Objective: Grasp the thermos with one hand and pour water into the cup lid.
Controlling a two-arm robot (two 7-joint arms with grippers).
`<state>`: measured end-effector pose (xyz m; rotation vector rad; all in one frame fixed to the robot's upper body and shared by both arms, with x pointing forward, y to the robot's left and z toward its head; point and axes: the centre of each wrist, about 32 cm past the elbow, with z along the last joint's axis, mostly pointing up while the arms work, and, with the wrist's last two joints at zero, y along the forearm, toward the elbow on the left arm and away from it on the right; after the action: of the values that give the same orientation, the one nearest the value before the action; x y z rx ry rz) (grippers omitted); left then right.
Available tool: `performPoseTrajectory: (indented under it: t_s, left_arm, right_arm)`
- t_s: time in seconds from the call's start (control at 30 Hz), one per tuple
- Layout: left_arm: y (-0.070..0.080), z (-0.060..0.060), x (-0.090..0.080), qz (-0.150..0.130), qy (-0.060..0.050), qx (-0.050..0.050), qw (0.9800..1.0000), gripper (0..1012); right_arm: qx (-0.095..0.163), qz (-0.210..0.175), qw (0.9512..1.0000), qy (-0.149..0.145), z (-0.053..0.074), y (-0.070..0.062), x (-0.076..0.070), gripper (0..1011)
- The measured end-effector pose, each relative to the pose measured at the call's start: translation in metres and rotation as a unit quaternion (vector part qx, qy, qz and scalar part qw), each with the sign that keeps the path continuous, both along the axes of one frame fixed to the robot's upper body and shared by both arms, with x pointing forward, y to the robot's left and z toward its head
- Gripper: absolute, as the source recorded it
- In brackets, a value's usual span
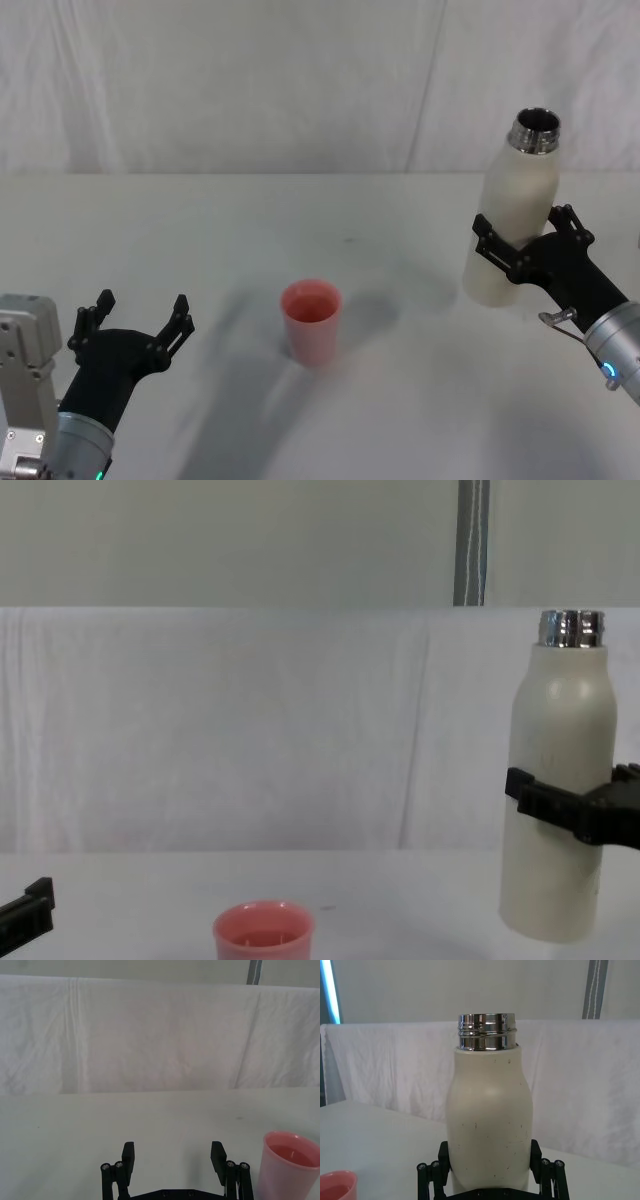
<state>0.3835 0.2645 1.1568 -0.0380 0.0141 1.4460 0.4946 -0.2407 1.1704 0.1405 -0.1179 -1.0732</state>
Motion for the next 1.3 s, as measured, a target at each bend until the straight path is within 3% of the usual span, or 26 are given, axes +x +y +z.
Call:
performPoseTrajectory:
  t_s: [0.8,1.3]
  left_arm:
    - [0.0,0.0,0.0,0.0,0.0,0.0,1.0,1001]
    - [0.0,0.0,0.0,0.0,0.0,0.0,1.0,1001]
  right_arm:
    - [0.006,-0.018,0.9998,0.006,-0.04,-0.009,0.004,956]
    - [0.005,-0.015,0.9999,0.002,-0.051,-0.01,0.009,956]
